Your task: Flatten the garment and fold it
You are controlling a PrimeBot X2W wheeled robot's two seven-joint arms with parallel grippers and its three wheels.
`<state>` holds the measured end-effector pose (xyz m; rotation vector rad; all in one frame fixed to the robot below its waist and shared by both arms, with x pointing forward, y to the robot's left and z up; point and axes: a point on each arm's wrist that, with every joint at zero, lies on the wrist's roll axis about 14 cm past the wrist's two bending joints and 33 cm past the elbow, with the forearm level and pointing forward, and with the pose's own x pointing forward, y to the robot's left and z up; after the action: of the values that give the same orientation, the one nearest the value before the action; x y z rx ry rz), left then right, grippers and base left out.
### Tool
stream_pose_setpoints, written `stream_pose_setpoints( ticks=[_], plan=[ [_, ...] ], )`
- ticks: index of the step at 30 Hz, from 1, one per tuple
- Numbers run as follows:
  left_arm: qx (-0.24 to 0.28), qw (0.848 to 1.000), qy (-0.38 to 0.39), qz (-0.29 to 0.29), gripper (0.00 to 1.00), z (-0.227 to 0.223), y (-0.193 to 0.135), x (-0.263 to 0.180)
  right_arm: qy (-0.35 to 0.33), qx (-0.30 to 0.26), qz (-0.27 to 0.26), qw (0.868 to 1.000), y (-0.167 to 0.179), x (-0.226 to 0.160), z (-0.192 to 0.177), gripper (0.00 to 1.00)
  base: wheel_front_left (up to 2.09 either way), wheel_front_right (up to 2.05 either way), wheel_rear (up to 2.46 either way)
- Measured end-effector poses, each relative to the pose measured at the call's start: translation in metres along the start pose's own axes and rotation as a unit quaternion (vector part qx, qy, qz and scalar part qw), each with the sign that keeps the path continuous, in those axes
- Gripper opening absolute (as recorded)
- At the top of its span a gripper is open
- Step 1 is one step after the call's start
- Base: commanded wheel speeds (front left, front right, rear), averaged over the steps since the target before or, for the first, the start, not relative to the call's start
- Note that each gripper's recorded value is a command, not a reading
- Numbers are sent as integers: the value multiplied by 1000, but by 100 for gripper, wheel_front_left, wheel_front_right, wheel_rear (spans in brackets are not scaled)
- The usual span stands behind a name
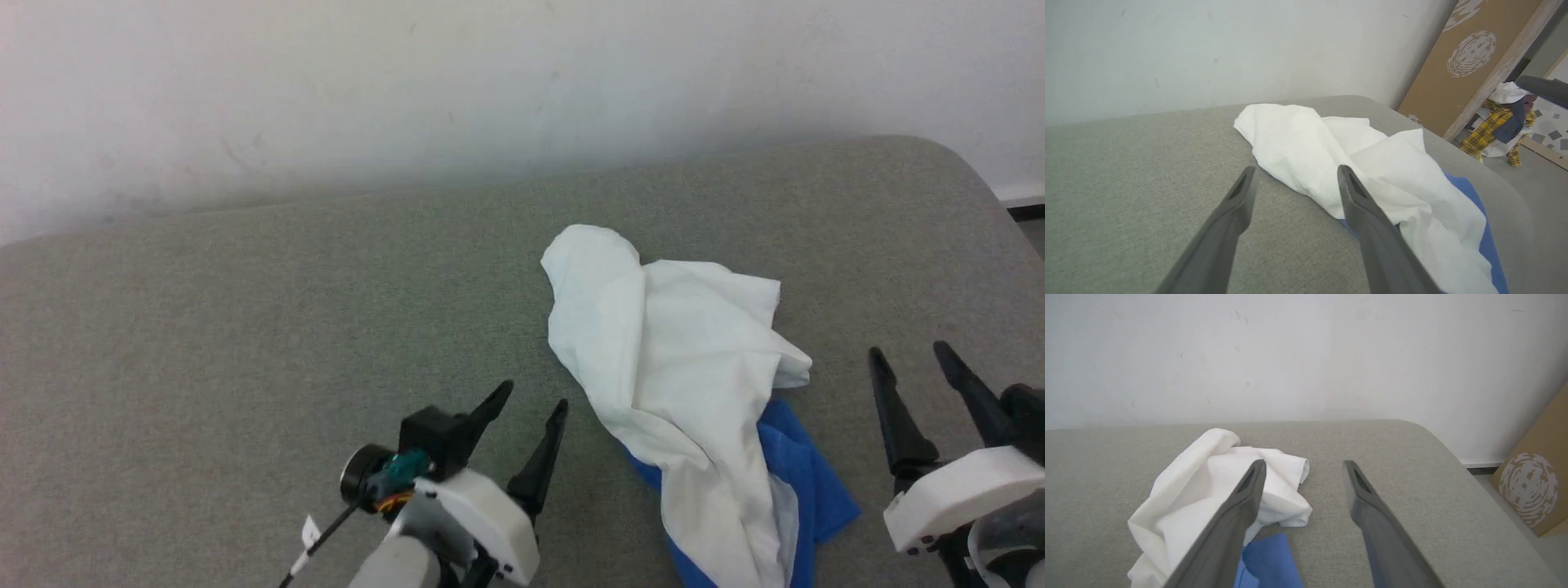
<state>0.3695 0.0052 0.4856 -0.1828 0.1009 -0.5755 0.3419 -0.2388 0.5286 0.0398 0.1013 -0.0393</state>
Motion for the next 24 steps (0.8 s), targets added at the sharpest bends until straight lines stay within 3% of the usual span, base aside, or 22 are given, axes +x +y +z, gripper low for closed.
stream_pose_setpoints(
  ticks=[6,10,15,23,24],
  plan=[
    [-13,994,97,-58,100,-6,-28,48,-20,-22,-23,999,-10,0,3,100,0,0,0],
    [25,983,171,-55,100,-13,-24,81,-4,-22,-27,999,-9,1,-13,100,0,0,0],
    [63,963,258,-52,100,-33,-13,110,13,-23,-34,999,-11,6,-31,100,0,0,0],
    [115,917,379,-53,100,-88,7,121,42,-19,-53,998,-18,7,-57,100,0,0,0],
    [116,914,384,-58,51,-91,6,123,45,-19,-56,997,-19,6,-60,100,0,0,0]
  ],
)
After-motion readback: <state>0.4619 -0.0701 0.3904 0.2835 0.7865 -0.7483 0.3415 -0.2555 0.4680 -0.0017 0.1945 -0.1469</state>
